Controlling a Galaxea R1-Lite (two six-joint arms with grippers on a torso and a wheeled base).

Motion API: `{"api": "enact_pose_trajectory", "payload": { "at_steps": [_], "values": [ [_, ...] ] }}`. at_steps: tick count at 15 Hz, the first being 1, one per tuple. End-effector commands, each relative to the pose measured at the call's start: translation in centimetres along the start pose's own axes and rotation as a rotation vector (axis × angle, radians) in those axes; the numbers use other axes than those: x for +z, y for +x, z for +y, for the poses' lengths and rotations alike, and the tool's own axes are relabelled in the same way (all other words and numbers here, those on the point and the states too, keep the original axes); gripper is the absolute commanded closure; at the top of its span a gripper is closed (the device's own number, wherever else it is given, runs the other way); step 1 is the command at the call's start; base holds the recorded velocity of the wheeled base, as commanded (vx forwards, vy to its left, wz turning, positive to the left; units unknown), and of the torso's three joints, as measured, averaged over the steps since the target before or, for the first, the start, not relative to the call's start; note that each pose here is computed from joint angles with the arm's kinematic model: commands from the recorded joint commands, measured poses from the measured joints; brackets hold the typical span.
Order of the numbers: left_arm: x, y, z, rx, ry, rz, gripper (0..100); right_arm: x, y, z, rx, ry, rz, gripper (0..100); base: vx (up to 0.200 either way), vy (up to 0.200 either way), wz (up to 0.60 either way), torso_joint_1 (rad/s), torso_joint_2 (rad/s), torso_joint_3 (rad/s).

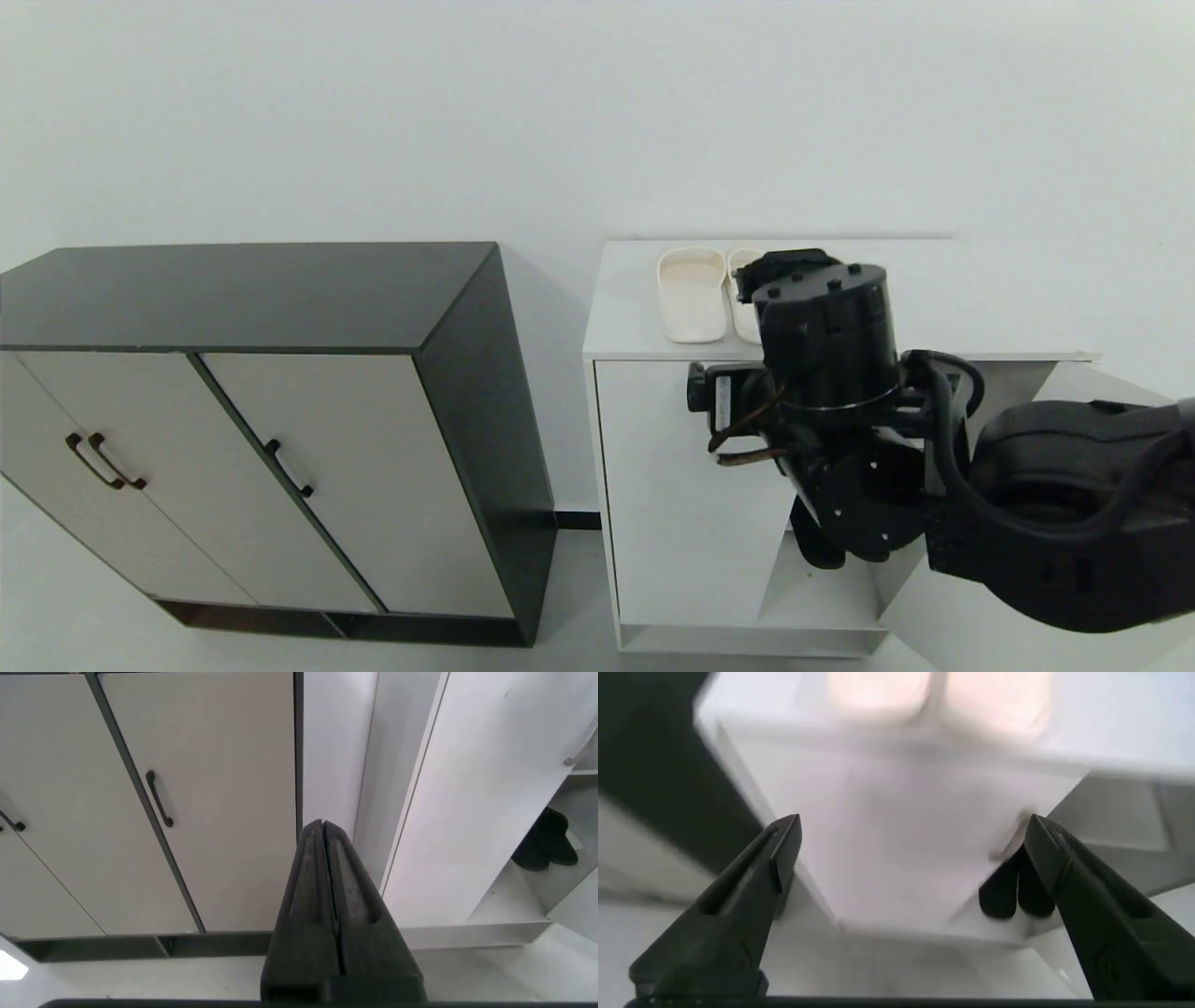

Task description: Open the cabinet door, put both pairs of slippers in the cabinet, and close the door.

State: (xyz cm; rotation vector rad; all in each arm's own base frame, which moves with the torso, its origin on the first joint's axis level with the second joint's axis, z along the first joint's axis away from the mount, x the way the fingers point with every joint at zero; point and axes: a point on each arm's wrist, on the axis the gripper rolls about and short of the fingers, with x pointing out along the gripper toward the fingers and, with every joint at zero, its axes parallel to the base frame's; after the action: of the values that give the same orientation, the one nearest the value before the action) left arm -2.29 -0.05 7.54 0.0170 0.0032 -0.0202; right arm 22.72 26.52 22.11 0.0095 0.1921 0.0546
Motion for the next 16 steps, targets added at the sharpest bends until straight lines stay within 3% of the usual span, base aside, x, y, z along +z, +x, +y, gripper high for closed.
{"api": "enact_pose_trajectory", "payload": {
  "at_steps": [1, 4, 16],
  "values": [
    [0.0, 0.0, 0.0, 0.0, 0.0, 0.001, 100, 1.6, 0.2, -0.3, -0.012, 0.04, -0.037, 0, 0.0, 0.0, 0.0, 0.0, 0.0, 0.0],
    [0.0, 0.0, 0.0, 0.0, 0.0, 0.001, 100, 1.4, 0.9, -0.8, -0.027, 0.026, -0.03, 0, 0.0, 0.0, 0.0, 0.0, 0.0, 0.0],
    [0.0, 0.0, 0.0, 0.0, -0.002, 0.001, 100, 0.4, 2.9, -1.6, -0.001, 0.034, -0.004, 0, 0.2, 0.0, 0.0, 0.002, 0.0, 0.005]
  ]
}}
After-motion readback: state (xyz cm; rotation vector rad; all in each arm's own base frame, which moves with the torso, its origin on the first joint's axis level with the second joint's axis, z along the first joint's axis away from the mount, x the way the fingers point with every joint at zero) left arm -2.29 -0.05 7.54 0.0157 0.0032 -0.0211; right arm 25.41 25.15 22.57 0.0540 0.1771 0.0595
